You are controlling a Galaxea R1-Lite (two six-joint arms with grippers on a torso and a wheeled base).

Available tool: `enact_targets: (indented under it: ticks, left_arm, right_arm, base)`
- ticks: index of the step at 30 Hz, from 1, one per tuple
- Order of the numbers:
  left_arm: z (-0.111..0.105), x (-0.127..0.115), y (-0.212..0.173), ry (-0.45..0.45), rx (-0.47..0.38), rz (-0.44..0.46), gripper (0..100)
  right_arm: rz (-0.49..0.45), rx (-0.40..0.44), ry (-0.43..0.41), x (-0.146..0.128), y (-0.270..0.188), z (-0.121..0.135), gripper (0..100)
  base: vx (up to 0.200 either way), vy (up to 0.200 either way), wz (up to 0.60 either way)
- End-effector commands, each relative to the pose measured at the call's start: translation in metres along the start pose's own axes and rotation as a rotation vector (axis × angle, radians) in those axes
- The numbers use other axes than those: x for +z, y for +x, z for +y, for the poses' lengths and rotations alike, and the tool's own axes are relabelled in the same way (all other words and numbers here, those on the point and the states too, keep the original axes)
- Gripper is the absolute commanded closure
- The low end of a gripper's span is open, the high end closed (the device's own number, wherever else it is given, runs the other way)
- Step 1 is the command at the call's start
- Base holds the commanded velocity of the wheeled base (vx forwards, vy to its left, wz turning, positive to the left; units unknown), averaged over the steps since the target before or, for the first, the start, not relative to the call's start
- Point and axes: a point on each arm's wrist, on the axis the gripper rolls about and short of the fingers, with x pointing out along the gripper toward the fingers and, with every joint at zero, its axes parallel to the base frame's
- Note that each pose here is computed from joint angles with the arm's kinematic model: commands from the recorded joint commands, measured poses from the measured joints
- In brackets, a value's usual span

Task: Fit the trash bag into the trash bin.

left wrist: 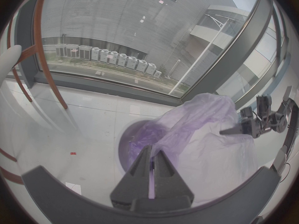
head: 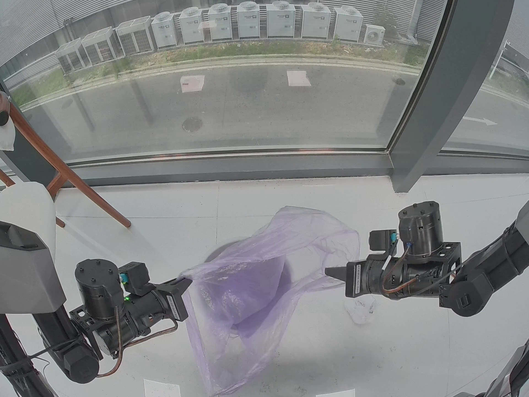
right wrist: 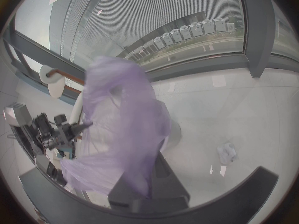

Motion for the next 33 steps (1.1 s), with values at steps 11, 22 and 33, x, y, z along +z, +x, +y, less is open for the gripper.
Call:
enact_targets:
  ticks: [11,22,33]
  left_arm:
    - [0.026,0.011,0.049,-0.027,0.109,-0.089,100]
    - [0.042,0.033,0.092,-0.052,0.158,-0.096,100]
    - [0.075,0.066,0.101,-0.101,0.282,-0.057,100]
  right_arm:
    - [-0.071,-0.010,0.014,0.009,0.060,-0.035,100]
    - [-0.142,0.027,0.010,0.047,0.082,-0.046,100]
    - [-0.088,-0.011,0.062,0.057,0.102,-0.071,100]
  base:
    - [0.000,0.000,0.00]
    - [0.000,0.000,0.00]
    - [0.000,0.000,0.00]
